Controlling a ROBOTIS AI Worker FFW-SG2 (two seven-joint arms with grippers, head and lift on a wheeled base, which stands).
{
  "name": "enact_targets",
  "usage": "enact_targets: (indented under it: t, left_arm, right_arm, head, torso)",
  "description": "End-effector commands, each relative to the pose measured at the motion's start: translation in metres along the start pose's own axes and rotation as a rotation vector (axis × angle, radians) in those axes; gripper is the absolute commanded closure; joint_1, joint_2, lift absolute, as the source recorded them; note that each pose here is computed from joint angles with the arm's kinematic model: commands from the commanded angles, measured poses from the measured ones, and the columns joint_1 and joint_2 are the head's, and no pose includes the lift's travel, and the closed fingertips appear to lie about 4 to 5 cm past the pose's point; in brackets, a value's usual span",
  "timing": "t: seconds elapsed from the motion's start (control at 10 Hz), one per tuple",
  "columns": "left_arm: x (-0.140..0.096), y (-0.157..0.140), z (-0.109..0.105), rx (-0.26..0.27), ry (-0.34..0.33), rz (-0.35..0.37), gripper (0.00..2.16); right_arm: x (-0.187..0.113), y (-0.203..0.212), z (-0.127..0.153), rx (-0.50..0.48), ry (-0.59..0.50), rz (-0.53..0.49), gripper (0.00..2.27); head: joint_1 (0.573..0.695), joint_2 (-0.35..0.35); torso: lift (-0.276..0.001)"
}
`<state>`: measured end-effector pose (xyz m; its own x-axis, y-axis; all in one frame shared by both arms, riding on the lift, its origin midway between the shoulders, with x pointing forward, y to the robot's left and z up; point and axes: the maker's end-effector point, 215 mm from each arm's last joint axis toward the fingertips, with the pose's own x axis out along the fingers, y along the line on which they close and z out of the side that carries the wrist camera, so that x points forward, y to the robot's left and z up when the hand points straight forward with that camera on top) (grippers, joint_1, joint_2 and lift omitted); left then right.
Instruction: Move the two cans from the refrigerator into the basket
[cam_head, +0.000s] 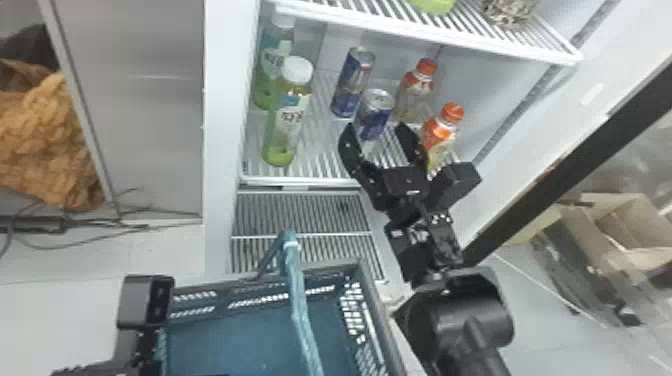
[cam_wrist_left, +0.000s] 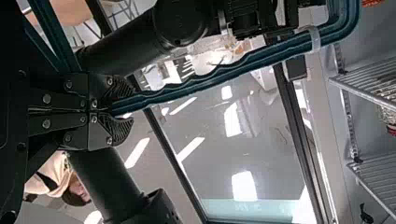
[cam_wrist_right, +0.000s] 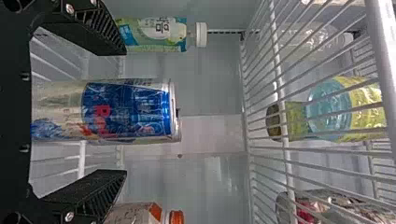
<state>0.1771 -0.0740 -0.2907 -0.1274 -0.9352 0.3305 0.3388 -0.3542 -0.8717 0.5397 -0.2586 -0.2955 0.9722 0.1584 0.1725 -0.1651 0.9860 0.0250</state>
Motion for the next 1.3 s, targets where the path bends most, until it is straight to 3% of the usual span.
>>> enact_targets:
  t: [0.0, 0.3, 0.6, 0.9, 1.2]
  left_arm:
    - [0.000, 0.000, 0.001, 0.002, 0.001, 0.000, 1.16]
    - [0.000, 0.000, 0.000, 0.000, 0.003, 0.000, 1.16]
    - [0.000, 0.000, 0.002, 0.005, 0.004, -0.001, 1.16]
    - [0.001, -0.002, 0.002, 0.001, 0.004, -0.010, 1.16]
    - [0.001, -0.003, 0.003, 0.000, 0.001, -0.014, 1.16]
  right_arm:
    - [0.006, -0.001, 0.001, -0.001, -0.003, 0.000, 0.10]
    - [0.012, -0.006, -0.008, 0.005, 0.010, -0.009, 0.18]
    - [0.020, -0.001, -0.022, 0.076, 0.049, -0.003, 0.94]
    - [0.021, 0.007, -0.013, 0.083, 0.033, 0.014, 0.99]
    - [0.010, 0.021, 0.023, 0.115, -0.022, 0.040, 0.99]
  head:
    - [0.695, -0.350]
    - [0.695, -0.350]
    - [0.695, -0.350]
    - [0.695, -0.350]
    - [0.695, -0.350]
  torso:
    - [-0.276]
    - [-0.276]
    - [-0.276]
    - [-0.276]
    - [-0.276]
